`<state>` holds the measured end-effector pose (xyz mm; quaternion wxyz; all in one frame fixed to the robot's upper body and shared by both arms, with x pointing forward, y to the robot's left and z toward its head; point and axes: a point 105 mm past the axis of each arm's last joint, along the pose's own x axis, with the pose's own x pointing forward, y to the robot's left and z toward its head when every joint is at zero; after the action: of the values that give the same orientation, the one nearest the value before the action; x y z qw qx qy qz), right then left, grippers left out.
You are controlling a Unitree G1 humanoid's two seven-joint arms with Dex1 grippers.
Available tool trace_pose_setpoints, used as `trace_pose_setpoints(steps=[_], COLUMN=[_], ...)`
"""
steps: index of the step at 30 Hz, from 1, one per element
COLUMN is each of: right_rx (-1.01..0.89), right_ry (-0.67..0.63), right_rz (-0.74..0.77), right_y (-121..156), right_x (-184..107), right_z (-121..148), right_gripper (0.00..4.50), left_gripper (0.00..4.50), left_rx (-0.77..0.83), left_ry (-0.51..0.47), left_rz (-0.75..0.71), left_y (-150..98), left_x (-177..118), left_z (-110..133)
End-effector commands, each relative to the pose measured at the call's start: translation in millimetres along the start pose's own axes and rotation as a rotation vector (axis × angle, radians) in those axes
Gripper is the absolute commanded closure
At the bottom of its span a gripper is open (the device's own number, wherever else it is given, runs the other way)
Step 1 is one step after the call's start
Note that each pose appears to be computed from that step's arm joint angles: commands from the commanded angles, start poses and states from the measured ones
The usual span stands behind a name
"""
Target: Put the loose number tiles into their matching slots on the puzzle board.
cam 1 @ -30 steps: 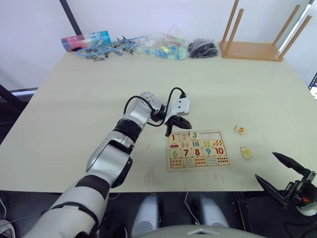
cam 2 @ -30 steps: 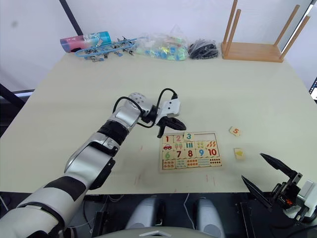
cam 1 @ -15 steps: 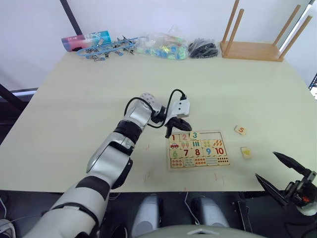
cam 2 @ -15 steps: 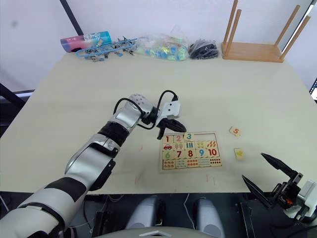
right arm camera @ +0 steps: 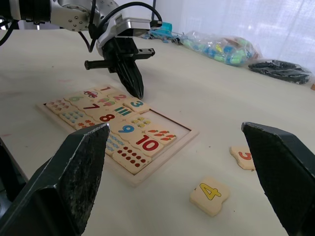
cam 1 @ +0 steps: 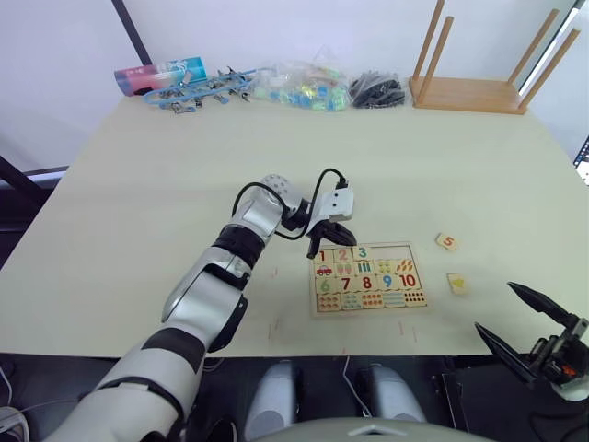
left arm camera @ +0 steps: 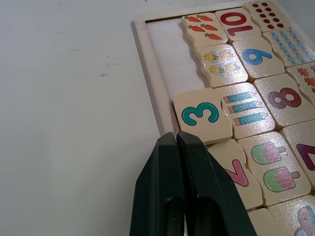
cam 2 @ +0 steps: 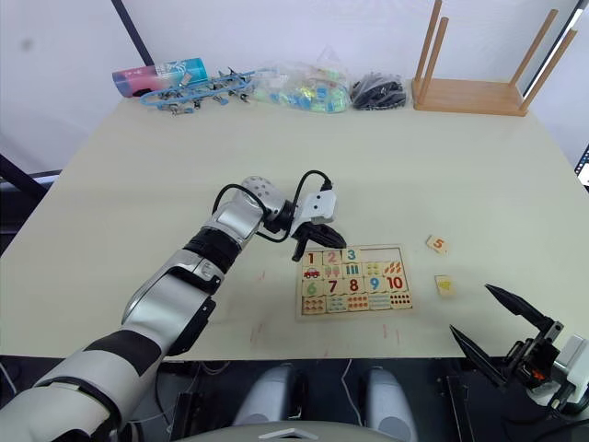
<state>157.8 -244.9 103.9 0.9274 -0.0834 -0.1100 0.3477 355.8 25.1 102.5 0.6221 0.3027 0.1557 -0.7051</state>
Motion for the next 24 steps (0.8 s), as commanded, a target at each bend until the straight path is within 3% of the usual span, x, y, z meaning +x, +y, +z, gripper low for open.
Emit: trace_pose_setpoints(steps=[1, 14, 24], right_rx=[-0.044, -0.04, -0.016], right_ry=[-0.012, -0.007, 0.007], right_rz=[0.0, -0.004, -0.008], right_y=[-2.7, -2.5, -3.9], right_x=[-2.4, -4.1, -3.9], right_z=[9.9, 8.3, 0.1], right_gripper=[0.0, 0.0, 0.0], left_gripper=[4.41, 4.41, 4.41], left_rx=[0.057, 0.054, -0.078], left_ry=[-0.006, -0.038, -0.233], left_rz=[-0.011, 0.03, 0.146], left_y=[-1.3, 4.1, 5.9], left_x=[0.4, -7.2, -33.8], left_z=[9.3, 13.7, 16.5])
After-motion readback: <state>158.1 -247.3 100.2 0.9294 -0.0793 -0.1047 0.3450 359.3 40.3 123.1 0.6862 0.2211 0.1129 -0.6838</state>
